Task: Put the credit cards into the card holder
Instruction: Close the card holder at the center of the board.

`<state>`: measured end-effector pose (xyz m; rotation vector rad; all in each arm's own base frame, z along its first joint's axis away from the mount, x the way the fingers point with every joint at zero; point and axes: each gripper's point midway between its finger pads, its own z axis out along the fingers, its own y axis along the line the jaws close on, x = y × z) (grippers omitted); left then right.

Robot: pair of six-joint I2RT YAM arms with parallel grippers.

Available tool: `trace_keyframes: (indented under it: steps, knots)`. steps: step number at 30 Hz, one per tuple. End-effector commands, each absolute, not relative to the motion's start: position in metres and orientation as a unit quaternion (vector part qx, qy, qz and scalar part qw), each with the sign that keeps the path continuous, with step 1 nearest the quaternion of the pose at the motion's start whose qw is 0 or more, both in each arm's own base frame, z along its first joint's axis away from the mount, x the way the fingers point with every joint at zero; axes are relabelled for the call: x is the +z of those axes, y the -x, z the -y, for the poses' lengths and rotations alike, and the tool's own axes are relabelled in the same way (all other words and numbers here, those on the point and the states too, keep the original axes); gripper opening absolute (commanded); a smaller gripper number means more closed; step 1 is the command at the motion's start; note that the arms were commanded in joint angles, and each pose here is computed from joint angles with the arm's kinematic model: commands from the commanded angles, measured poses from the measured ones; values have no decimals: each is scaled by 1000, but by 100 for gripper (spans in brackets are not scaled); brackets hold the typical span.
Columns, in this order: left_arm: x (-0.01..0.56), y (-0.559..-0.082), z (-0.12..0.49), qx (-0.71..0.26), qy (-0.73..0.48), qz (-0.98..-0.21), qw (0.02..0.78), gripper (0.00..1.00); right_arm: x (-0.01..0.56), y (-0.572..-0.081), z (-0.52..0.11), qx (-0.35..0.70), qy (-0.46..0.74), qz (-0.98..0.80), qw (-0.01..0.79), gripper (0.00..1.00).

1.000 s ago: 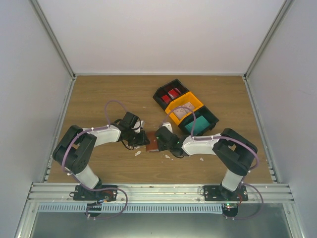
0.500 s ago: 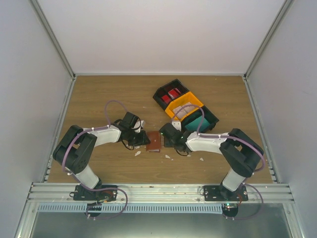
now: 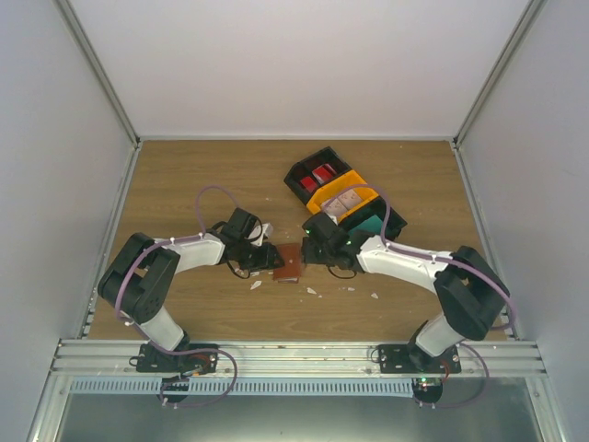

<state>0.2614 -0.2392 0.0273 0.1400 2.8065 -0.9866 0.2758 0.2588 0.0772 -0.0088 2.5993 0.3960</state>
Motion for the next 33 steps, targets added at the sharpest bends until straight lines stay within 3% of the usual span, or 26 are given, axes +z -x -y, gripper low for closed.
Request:
trace_keyframes:
  steps: [1,7,17,24,30,33]
  knots:
    - [10,-242,232,-312,-49,-948,51,41,73,-277,-282,173,16,-960,218,56]
    - [4,-239,229,-304,-48,-950,42,41,55,-282,-287,137,-4,-974,182,57]
    - [2,-238,226,-298,-42,-953,43,45,47,-273,-273,94,-24,-983,156,50]
    - [6,-242,226,-297,-42,-953,53,47,49,-267,-274,107,-34,-983,147,30]
    - [6,-240,226,-299,-47,-952,52,46,58,-270,-273,114,-38,-980,161,27]
    - [6,-239,226,-299,-47,-952,52,46,58,-269,-274,115,-34,-980,159,19]
